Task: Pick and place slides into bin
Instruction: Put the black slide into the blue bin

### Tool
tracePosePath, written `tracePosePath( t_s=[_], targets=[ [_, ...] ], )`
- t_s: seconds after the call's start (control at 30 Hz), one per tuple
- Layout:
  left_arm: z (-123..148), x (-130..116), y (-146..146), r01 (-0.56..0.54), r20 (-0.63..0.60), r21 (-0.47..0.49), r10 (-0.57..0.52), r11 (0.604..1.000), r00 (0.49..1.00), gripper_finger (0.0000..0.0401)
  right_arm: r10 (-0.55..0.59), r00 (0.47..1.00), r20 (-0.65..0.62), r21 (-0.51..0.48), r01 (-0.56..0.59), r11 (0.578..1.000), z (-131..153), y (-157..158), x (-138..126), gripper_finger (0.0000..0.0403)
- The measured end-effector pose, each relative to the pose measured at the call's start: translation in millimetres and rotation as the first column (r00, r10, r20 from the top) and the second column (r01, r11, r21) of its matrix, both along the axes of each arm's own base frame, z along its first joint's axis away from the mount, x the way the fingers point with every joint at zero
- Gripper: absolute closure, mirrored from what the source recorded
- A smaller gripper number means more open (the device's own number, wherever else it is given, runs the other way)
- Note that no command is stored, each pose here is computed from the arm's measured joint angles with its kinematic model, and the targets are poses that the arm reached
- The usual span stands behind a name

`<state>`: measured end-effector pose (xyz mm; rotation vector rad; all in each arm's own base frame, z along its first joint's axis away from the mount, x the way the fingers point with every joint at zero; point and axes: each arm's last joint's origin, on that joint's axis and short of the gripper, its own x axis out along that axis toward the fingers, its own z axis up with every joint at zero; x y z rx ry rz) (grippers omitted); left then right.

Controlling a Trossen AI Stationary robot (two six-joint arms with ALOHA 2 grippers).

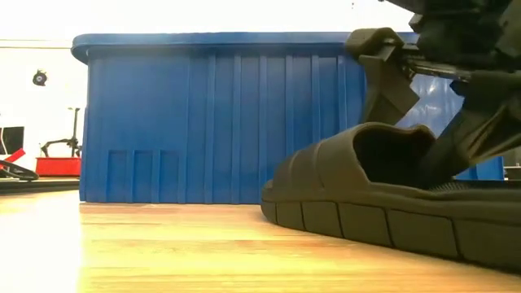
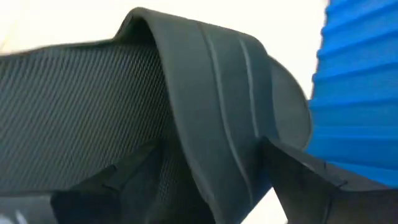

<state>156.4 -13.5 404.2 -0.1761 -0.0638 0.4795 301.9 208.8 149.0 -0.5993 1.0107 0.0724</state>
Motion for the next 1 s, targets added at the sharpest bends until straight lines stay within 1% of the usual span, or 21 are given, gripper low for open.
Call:
tracePosePath(
  t_s=[0.1, 0.2, 0.27, 0.37, 0.5, 0.6, 0.7, 0.73, 0.87, 1.0],
  targets=[
    [1.4, -2.5, 0.4, 0.001, 0.01, -0.003, -0.001, 1.0, 1.0, 0.0381, -0.043, 0.999, 0.024, 0.005, 0.043, 0.999, 0.4, 3.4, 5.1, 0.0138],
    [2.8, -5.5, 1.1, 0.001, 0.021, -0.006, 0.0, 1.0, 1.0, 0.0381, -0.078, 0.993, 0.09, -0.007, 0.079, 0.997, 7.6, 6.2, 12.3, 0.015],
    [3.3, -6.9, 1.3, 0.001, 0.026, -0.007, 0.0, 1.0, 1.0, 0.0381, -0.087, 0.988, 0.125, -0.034, 0.092, 0.995, 12.8, 6.7, 14.9, 0.0161],
    [4.1, -8.9, 1.8, 0.001, 0.031, -0.008, 0.0, 1.0, 1.0, 0.0381, -0.097, 0.983, 0.155, -0.027, 0.103, 0.994, 20.0, 7.5, 19.2, 0.0189],
    [4.7, -10.2, 2.0, 0.001, 0.035, -0.008, 0.0, 1.0, 0.999, 0.0381, -0.087, 0.988, 0.125, -0.001, 0.088, 0.996, 19.6, 7.3, 19.1, 0.0245],
    [4.7, -10.6, 2.1, 0.001, 0.036, -0.008, -0.001, 1.0, 0.999, 0.0381, -0.092, 0.991, 0.093, 0.011, 0.092, 0.996, 17.9, 6.5, 17.3, 0.0301],
    [4.8, -10.9, 2.2, 0.0, 0.037, -0.008, 0.0, 1.0, 0.999, 0.0381, -0.124, 0.989, 0.081, 0.021, 0.122, 0.992, 17.1, 5.6, 15.4, 0.0363],
    [4.9, -11.1, 2.3, 0.0, 0.037, -0.007, 0.0, 1.0, 0.999, 0.0381, -0.126, 0.989, 0.077, 0.018, 0.125, 0.992, 17.3, 5.4, 14.7, 0.0378],
    [5.0, -11.2, 2.3, -0.002, 0.024, 0.019, 0.001, 1.0, 1.0, 0.0381, -0.121, 0.99, 0.069, 0.008, 0.121, 0.993, 17.4, 4.9, 14.0, 0.0389],
    [5.4, -12.2, 2.5, -0.002, 0.02, 0.031, 0.002, 1.0, 1.0, 0.0381, -0.098, 0.994, 0.052, -0.016, 0.099, 0.995, 27.4, 1.1, 8.9, 0.0392]
  ],
)
